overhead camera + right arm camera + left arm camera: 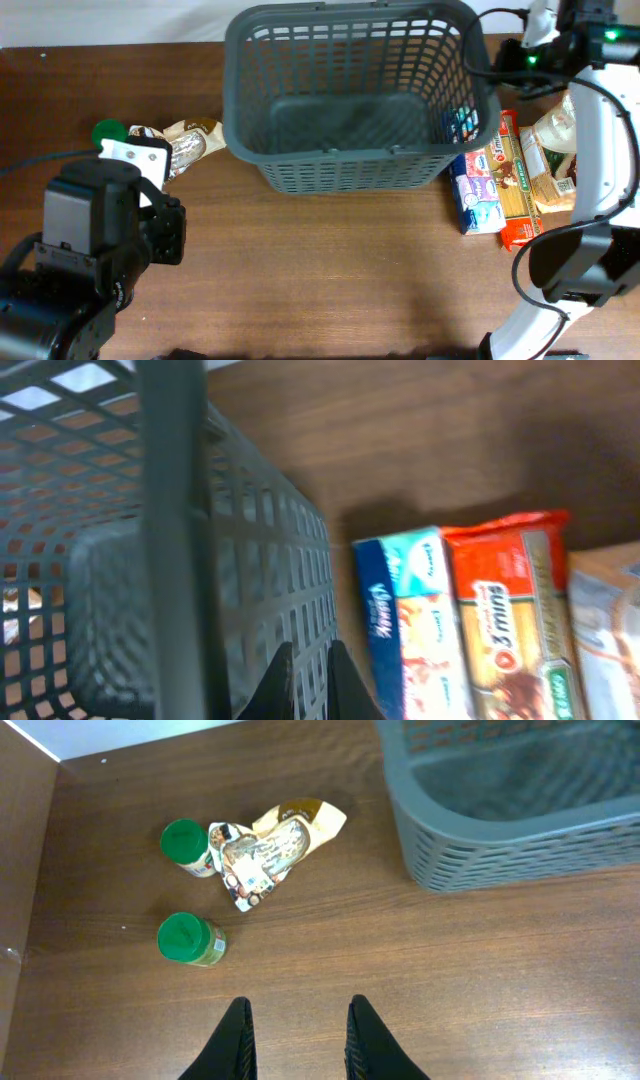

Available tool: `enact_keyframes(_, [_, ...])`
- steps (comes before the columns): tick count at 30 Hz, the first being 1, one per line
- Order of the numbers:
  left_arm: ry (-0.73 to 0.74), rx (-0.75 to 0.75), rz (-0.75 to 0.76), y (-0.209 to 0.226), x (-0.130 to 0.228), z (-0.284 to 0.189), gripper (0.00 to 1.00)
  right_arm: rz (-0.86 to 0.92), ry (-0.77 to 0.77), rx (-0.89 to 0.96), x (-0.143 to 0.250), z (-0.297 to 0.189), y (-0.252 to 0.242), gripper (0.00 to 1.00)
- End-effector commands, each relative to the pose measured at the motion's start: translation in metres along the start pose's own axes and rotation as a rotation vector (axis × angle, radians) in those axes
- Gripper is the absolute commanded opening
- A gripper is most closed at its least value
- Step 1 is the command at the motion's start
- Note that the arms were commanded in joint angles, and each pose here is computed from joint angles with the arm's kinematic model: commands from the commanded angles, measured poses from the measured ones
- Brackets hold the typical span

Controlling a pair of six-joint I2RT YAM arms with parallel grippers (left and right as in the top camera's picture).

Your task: Pack container

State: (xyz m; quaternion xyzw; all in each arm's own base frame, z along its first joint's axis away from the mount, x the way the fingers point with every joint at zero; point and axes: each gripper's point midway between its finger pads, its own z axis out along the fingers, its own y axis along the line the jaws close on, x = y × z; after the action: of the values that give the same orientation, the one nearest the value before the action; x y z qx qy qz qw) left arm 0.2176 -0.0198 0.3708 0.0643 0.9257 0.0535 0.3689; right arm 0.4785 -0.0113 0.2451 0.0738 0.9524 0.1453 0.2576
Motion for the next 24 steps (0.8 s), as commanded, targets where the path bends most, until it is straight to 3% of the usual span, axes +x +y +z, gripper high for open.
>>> enact_keyframes(1, [0.002,-0.019,-0.014,0.004,0.002,-0.002,0.13,-0.031,0.02,-0.058,0.004,0.011,0.025,0.04])
enact_keyframes(11, [0.011,-0.02,-0.012,0.005,0.004,-0.002,0.14,-0.041,0.091,-0.034,0.024,0.011,0.034,0.04])
enact_keyframes(13, [0.007,-0.02,-0.013,0.005,0.003,-0.002,0.2,-0.029,0.1,0.021,0.028,0.002,0.022,0.04])
enact_keyframes(21, [0.0,-0.027,-0.014,0.006,0.001,-0.002,0.63,0.004,0.112,0.254,0.05,-0.071,-0.046,0.04])
enact_keyframes(24, [-0.001,-0.03,-0.015,0.006,0.001,-0.002,0.69,0.036,0.11,0.272,0.056,-0.088,-0.061,0.04])
